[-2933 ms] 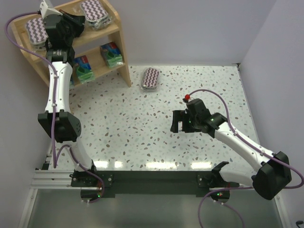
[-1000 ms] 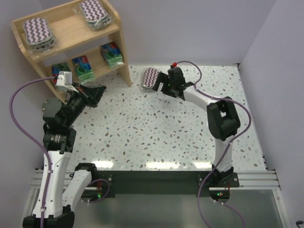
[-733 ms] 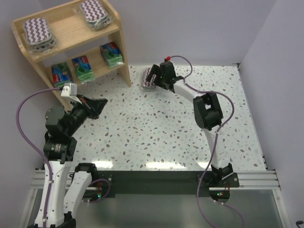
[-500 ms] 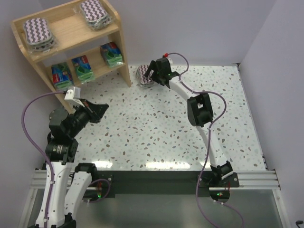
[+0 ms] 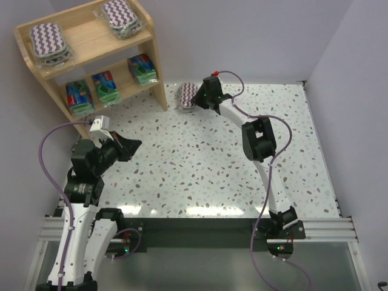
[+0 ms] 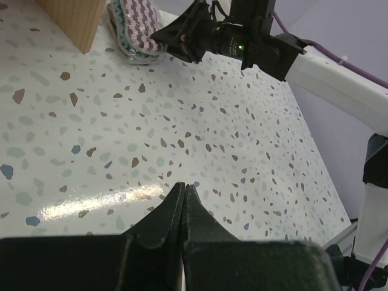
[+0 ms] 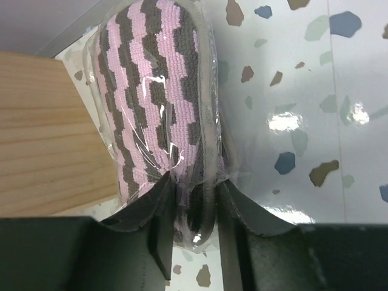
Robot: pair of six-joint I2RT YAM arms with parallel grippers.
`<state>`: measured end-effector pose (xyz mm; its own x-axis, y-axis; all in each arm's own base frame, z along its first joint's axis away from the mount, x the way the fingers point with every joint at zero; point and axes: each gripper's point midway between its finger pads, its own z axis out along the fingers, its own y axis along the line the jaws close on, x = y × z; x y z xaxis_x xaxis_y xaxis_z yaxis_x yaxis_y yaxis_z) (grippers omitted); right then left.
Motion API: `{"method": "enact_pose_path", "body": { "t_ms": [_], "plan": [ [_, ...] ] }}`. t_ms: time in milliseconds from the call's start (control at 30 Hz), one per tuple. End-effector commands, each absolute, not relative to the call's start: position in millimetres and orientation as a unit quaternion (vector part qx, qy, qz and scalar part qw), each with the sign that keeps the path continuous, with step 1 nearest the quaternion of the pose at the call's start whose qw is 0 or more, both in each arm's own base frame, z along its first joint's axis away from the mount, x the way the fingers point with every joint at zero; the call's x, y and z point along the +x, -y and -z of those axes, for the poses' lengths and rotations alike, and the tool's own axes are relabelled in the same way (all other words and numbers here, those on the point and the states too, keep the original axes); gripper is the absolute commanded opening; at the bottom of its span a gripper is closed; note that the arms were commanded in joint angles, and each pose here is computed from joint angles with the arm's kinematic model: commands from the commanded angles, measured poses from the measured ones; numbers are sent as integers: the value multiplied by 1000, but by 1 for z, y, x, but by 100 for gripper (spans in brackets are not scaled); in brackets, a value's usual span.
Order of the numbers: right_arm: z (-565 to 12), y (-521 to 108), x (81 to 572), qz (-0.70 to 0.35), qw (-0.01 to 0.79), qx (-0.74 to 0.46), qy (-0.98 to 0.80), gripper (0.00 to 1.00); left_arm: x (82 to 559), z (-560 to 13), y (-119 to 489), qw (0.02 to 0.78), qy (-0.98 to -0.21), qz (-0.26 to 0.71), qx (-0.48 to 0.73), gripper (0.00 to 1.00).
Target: Place and organize the cleaning sponges onto the shelf
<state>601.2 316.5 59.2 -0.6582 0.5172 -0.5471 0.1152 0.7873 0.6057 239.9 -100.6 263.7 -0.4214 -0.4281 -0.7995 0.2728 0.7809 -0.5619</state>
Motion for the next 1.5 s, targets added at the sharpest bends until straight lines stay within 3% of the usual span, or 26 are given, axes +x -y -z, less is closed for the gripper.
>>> {"method": "enact_pose_path", "body": {
  "t_ms": [0, 100, 133, 200, 233, 300, 333, 367, 600, 733, 767, 867, 1033, 1200, 1333, 1467],
  "plan": [
    [-56, -298, 579, -252, 346, 183, -885, 27, 242, -262, 99, 545, -773, 321, -45, 0],
    [-76, -289, 560, -264, 346, 182, -882, 27, 246, -251, 99, 537, -780, 319, -49, 0],
    [-107, -287, 554, -275, 363, 178, -872, 27, 246, -244, 99, 530, -783, 320, -50, 0],
    [-96, -277, 529, -269, 347, 179, -881, 29, 250, -237, 102, 523, -786, 326, -46, 0],
    [-126, -273, 518, -279, 362, 180, -871, 30, 251, -228, 104, 514, -791, 329, -47, 0],
    [-105, -260, 483, -271, 330, 205, -881, 34, 255, -222, 108, 507, -790, 342, -47, 0],
    [-128, -260, 471, -289, 343, 208, -869, 34, 255, -210, 110, 492, -795, 350, -57, 0],
    [-103, -252, 444, -279, 317, 227, -878, 34, 255, -205, 113, 485, -795, 359, -58, 0],
    [-84, -286, 334, -310, 265, 209, -889, 36, 258, -180, 131, 466, -790, 391, -74, 0],
    [-68, -325, 278, -332, 221, 179, -899, 44, 258, -154, 136, 448, -798, 394, -84, 0],
    [-65, -330, 270, -335, 209, 177, -901, 51, 259, -146, 137, 436, -803, 395, -91, 0],
    [-73, -355, 250, -379, 185, 139, -896, 58, 260, -128, 141, 420, -813, 391, -99, 0],
    [-109, -381, 229, -460, 170, 66, -869, 56, 272, -106, 132, 415, -833, 342, -127, 0],
    [-138, -374, 216, -474, 193, 0, -859, 60, 287, -76, 106, 403, -857, 260, -189, 0],
    [-137, -373, 198, -461, 160, -69, -870, 66, 297, -65, 115, 391, -863, 267, -176, 0],
    [-130, -346, 202, -396, 189, -67, -896, 69, 317, -67, 140, 398, -855, 303, -137, 0]
  ]
}}
